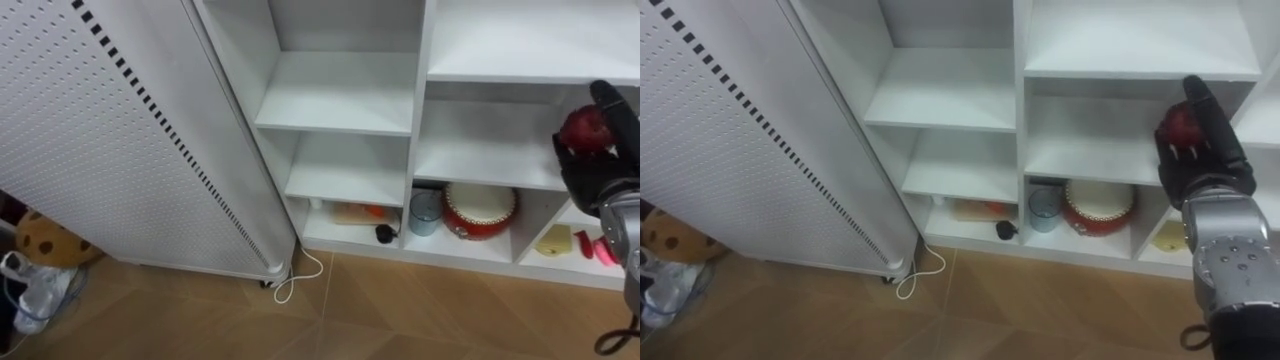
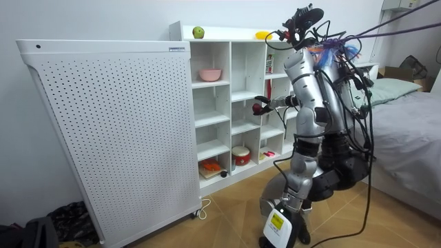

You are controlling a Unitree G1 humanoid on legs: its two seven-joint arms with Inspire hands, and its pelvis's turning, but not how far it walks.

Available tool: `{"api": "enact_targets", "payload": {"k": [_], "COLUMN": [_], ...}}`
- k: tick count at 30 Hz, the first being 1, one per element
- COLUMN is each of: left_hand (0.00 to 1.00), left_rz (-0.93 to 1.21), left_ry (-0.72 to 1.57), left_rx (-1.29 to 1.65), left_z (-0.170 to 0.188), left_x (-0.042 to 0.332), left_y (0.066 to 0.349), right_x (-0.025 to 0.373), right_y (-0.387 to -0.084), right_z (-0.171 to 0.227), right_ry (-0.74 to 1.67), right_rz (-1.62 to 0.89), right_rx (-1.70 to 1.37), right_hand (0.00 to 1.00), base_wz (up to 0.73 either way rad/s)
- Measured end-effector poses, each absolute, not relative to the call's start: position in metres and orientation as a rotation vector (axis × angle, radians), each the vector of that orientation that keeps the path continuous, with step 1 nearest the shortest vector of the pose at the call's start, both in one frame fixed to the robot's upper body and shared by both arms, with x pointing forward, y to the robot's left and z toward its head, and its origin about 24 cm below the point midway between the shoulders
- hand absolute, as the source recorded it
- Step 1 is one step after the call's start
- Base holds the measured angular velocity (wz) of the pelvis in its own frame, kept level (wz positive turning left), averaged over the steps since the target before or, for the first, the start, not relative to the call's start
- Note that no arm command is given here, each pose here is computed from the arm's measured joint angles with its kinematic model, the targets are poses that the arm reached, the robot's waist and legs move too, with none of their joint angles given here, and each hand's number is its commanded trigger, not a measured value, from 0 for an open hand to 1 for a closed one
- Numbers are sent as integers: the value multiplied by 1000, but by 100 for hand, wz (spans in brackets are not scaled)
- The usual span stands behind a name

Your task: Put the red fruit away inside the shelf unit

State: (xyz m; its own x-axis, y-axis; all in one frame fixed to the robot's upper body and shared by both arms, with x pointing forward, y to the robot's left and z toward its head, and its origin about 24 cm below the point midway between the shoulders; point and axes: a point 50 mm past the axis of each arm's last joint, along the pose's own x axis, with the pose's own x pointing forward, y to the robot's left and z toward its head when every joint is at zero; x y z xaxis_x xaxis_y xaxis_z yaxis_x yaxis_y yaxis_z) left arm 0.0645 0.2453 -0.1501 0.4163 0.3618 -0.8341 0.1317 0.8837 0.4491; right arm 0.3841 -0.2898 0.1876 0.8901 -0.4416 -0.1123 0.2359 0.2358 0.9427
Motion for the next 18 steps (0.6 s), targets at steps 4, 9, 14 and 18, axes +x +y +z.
{"api": "enact_targets", "payload": {"k": [4,9,14,18], "left_hand": [0,0,0,0], "left_rz": [153,132,106,92], "left_ry": [1142,1142,1136,1131], "left_rx": [497,508,506,496], "left_z": [-149,-150,-150,-149], "left_x": [65,64,66,67], "left_y": [247,245,242,240], "right_x": [384,384,384,384], "right_y": [-290,-290,-292,-292], "right_z": [187,187,183,181], "right_ry": [-191,-193,-186,-179], "right_rz": [-469,-471,-479,-481], "right_rx": [1250,1251,1249,1248], "right_hand": [0,0,0,0], "base_wz": [0,0,-1,-1]}}
